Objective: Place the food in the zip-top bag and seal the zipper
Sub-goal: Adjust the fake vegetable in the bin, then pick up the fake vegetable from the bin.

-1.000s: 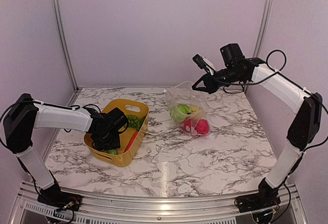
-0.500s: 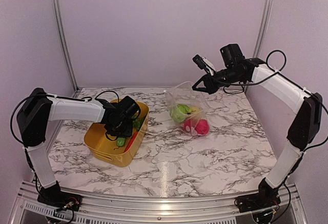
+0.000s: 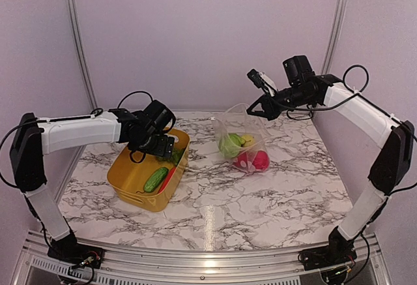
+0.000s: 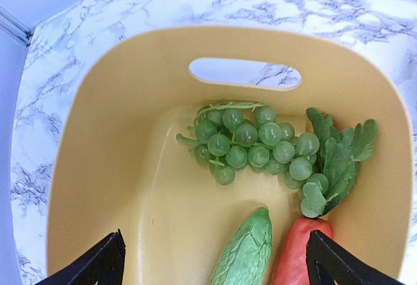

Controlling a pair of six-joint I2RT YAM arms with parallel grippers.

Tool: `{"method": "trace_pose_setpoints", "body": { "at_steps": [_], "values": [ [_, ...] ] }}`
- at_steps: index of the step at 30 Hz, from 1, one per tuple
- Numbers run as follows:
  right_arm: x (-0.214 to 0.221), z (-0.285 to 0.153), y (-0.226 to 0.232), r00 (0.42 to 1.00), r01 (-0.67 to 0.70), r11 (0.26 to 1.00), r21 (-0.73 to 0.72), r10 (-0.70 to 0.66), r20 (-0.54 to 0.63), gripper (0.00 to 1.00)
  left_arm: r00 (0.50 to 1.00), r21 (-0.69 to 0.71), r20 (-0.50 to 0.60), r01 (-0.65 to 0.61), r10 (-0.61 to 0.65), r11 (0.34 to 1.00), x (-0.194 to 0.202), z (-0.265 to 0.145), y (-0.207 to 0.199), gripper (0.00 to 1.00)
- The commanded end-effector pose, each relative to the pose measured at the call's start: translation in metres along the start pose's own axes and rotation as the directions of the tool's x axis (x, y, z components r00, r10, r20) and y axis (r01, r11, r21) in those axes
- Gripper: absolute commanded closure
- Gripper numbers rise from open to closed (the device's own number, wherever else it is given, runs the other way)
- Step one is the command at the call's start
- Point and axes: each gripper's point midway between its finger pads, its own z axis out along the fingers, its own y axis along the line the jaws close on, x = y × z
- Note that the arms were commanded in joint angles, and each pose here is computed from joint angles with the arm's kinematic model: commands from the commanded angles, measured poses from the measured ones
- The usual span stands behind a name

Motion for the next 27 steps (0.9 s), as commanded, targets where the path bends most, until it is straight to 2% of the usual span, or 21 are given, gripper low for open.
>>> {"method": "trace_pose_setpoints", "body": {
  "at_steps": [1,4,7,8,10,11,12,13,14,17,19,21,23,27],
  "values": [
    [-0.010,-0.008,-0.001,0.999,0.025,1.000,0.018,-0.026,0.028,1.00,0.986,-0.005,0.148,-0.071,0.071,0.997,-0.039,-0.060,0.026,0.01],
    [-0.012,-0.008,-0.001,0.999,0.024,1.000,0.015,-0.024,0.028,1.00,0.954,-0.001,0.291,-0.083,0.079,0.997,-0.065,-0.096,0.039,0.01],
    [-0.012,-0.008,-0.002,0.999,0.027,0.999,0.021,-0.027,0.028,1.00,0.915,0.039,0.403,-0.048,0.029,0.998,-0.084,-0.128,0.048,0.01],
    [-0.012,-0.009,-0.002,0.999,0.028,0.999,0.022,-0.029,0.027,1.00,0.905,0.035,0.425,-0.025,0.008,0.999,-0.088,-0.135,0.053,0.01],
    [-0.011,-0.009,-0.002,0.999,0.028,0.999,0.028,-0.029,0.024,1.00,0.893,-0.058,0.446,0.101,-0.065,0.993,-0.087,-0.135,0.079,0.01],
    [-0.011,-0.009,-0.003,0.999,0.030,0.999,0.030,-0.031,0.024,1.00,0.899,-0.114,0.430,0.149,-0.087,0.982,-0.080,-0.127,0.090,0.01],
    [-0.011,-0.010,-0.003,0.999,0.031,0.999,0.031,-0.031,0.025,1.00,0.917,-0.154,0.394,0.130,-0.060,0.979,-0.070,-0.115,0.092,0.01],
    [-0.011,-0.010,-0.002,0.999,0.031,0.999,0.032,-0.032,0.025,1.00,0.942,-0.145,0.334,0.022,0.028,0.989,-0.063,-0.101,0.078,0.01],
    [-0.011,-0.010,-0.002,0.999,0.033,0.999,0.032,-0.034,0.026,1.00,0.954,-0.092,0.286,-0.061,0.085,0.994,-0.056,-0.091,0.062,0.01],
    [-0.011,-0.010,-0.002,0.999,0.035,0.999,0.034,-0.036,0.026,1.00,0.973,0.093,0.196,-0.141,0.121,0.986,-0.031,-0.072,0.025,0.02],
    [-0.010,-0.011,-0.003,0.999,0.036,0.999,0.036,-0.036,0.023,1.00,0.981,0.207,0.124,-0.176,0.152,0.962,-0.013,-0.063,0.002,0.19],
    [-0.009,-0.011,-0.003,0.999,0.038,0.998,0.041,-0.039,0.023,1.00,0.984,0.220,0.041,-0.178,0.173,0.959,0.001,-0.053,-0.003,0.31],
    [-0.009,-0.011,-0.003,0.999,0.039,0.998,0.043,-0.040,0.022,1.00,0.982,0.232,-0.052,-0.162,0.179,0.959,0.016,-0.042,-0.007,0.38],
    [-0.009,-0.010,-0.004,0.999,0.038,0.998,0.044,-0.039,0.020,1.00,0.962,0.270,-0.212,-0.113,0.174,0.956,0.047,-0.025,-0.019,0.42]
  ]
}}
